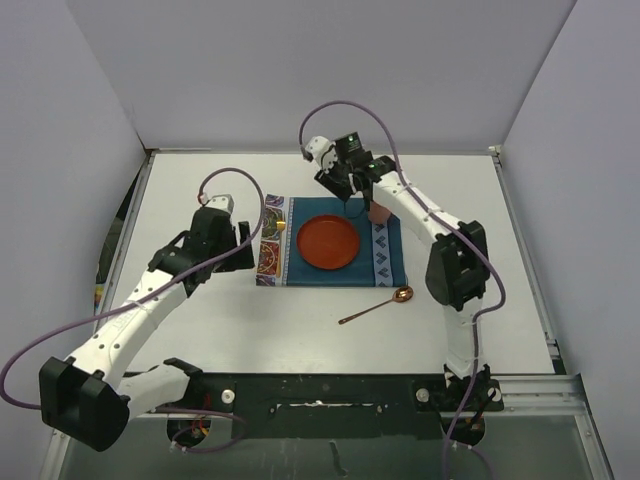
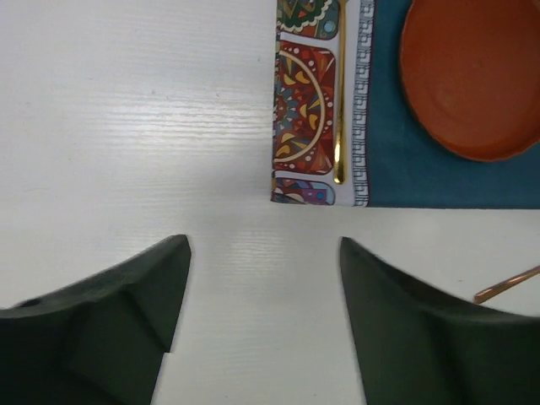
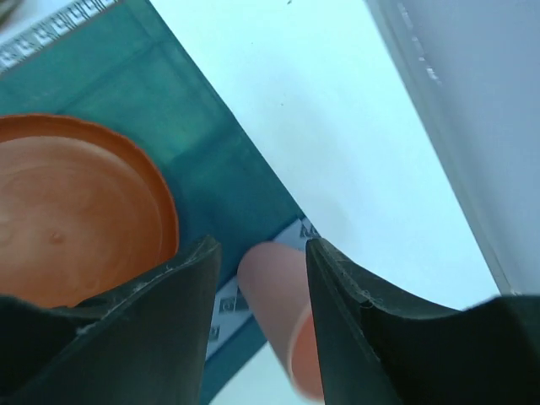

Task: Set the dinner table for one person
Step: Adjust the plate on the napkin, then pick up the spoon from the center of the board.

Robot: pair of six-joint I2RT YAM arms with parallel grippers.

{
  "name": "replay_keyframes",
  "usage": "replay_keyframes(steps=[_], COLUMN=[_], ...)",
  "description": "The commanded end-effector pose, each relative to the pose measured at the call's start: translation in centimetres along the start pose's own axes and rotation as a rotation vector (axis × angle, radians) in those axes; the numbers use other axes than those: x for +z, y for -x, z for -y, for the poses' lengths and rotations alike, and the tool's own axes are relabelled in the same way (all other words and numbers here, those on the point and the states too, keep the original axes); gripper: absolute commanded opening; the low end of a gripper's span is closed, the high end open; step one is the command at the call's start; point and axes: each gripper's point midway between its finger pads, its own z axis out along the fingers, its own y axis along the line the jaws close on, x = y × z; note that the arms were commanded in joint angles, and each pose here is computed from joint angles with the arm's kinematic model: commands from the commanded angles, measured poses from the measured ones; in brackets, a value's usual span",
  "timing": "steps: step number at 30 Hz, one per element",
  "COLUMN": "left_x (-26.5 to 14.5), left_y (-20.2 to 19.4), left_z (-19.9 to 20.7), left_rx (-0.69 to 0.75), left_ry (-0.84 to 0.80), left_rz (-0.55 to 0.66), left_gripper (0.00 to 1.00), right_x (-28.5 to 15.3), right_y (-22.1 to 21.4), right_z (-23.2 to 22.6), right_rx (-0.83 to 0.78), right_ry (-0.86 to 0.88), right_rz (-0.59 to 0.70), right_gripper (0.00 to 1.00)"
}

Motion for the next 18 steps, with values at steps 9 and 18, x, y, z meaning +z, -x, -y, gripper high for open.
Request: replay_keyframes(steps=[9,18], left_x=[-1.5,-0.8], left_y=[-5.9,-15.5], left_z=[16.8,25.9], left_rx=[0.341,0.714], left_ry=[-0.599,-0.637], left_rz=[-0.154,-0.204], left_gripper=[0.00,0.98], right_x=[-17.0,-21.5], right_y=[-6.6,-15.4], right_z=[5.3,9.6], right_rx=[0.107,0.351], right_ry=[-0.205,-0.320], right_rz=[0.015,-0.001], right_gripper=[0.25,0.30])
